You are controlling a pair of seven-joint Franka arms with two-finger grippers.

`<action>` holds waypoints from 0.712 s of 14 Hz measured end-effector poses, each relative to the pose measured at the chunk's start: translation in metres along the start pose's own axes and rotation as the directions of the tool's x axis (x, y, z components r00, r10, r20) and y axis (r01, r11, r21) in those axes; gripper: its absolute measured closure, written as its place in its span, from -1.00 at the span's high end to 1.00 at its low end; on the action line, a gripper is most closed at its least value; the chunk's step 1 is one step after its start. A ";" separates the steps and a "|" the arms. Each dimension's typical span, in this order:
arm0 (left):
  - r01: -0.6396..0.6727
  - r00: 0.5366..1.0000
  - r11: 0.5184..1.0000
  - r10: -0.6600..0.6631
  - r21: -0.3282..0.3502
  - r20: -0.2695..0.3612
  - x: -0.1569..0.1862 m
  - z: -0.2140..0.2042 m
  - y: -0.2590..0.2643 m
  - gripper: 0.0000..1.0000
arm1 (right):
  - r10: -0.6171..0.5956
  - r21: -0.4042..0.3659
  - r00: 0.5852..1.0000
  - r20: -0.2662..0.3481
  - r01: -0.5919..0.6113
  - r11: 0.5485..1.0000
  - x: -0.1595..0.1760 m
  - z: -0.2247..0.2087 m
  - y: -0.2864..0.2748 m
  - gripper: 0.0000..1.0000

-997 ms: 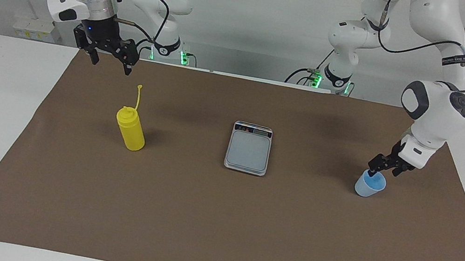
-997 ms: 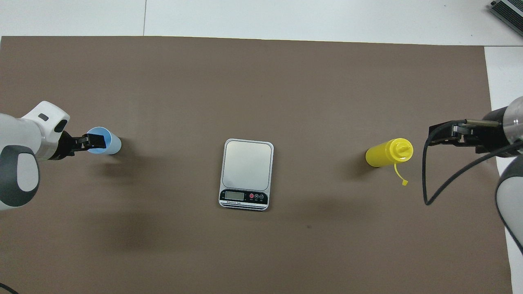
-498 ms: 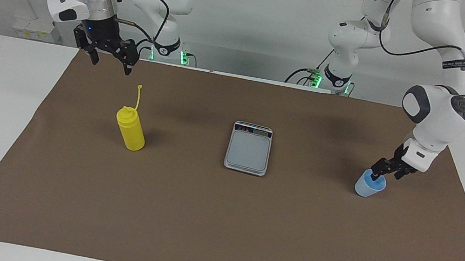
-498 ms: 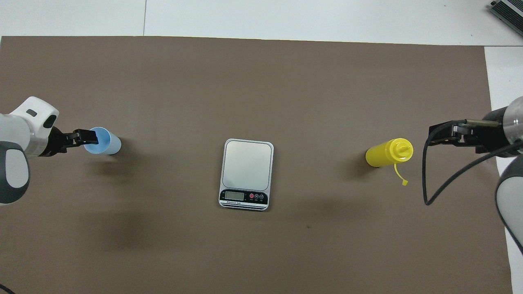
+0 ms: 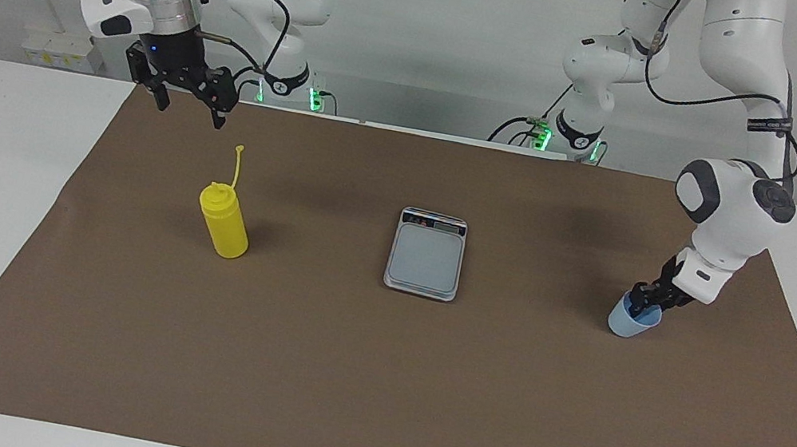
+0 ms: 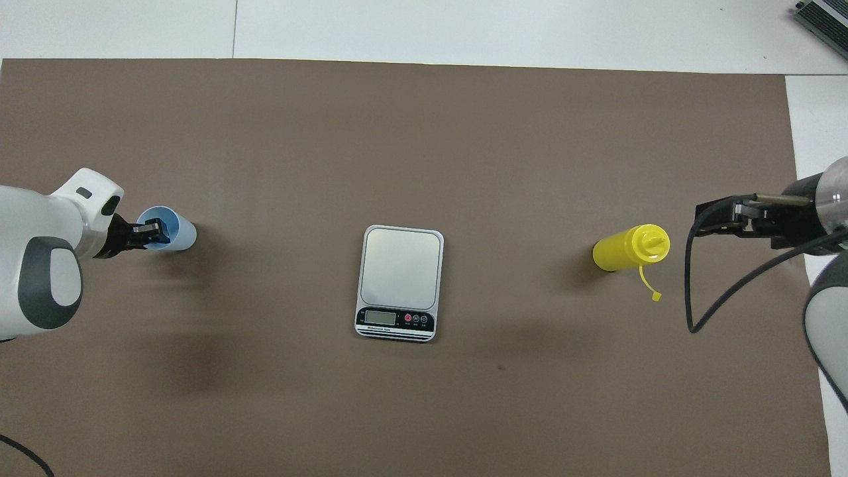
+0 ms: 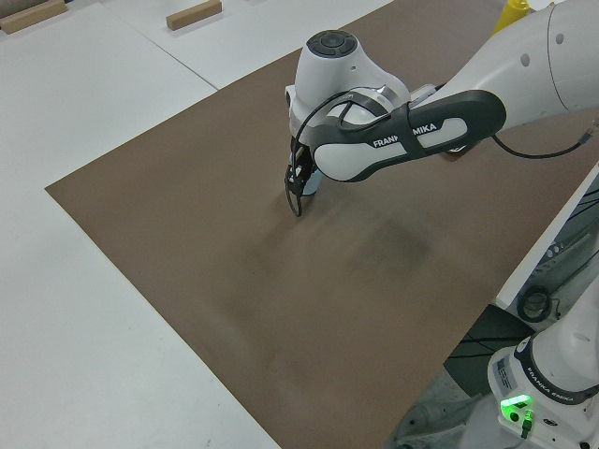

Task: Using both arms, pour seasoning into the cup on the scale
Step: 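Reach the left gripper to the blue cup and grasp it, then lift the blue cup with the left gripper and place it on the scale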

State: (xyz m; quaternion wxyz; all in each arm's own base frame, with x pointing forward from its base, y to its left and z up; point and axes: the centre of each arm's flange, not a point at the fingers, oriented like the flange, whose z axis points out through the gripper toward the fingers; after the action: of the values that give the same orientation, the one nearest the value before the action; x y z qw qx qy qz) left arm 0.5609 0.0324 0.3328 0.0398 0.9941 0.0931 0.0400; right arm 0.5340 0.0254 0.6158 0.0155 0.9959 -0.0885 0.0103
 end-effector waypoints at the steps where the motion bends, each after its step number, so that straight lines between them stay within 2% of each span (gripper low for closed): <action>1: -0.003 1.000 1.000 0.003 -0.001 -0.003 0.001 -0.001 0.002 -0.53 | 0.000 0.000 1.000 0.000 0.000 1.000 0.000 0.000 0.000 1.00; 2: -0.005 1.000 1.000 0.005 -0.002 -0.006 0.003 -0.004 0.003 -0.81 | 0.000 0.000 1.000 0.000 0.000 1.000 0.000 0.000 0.000 1.00; 3: -0.007 1.000 1.000 0.007 -0.003 -0.007 0.006 -0.009 0.005 -0.94 | 0.000 0.000 1.000 0.000 0.000 1.000 0.000 0.000 0.000 1.00; 7: -0.038 0.999 0.999 0.037 -0.014 -0.014 0.034 -0.060 0.026 -0.94 | 0.000 0.000 1.000 0.000 0.000 1.000 0.000 0.000 0.000 1.00; 10: -0.080 0.997 0.996 0.080 -0.026 0.002 0.039 -0.100 0.081 -0.94 | 0.000 0.000 1.000 0.000 0.000 1.000 0.000 0.000 0.000 1.00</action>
State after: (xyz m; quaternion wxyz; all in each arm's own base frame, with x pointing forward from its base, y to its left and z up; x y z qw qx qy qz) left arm 0.6053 -0.0324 0.4417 0.0512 0.9964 0.0529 0.0410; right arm 0.5340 0.0254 0.6158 0.0155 0.9959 -0.0885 0.0103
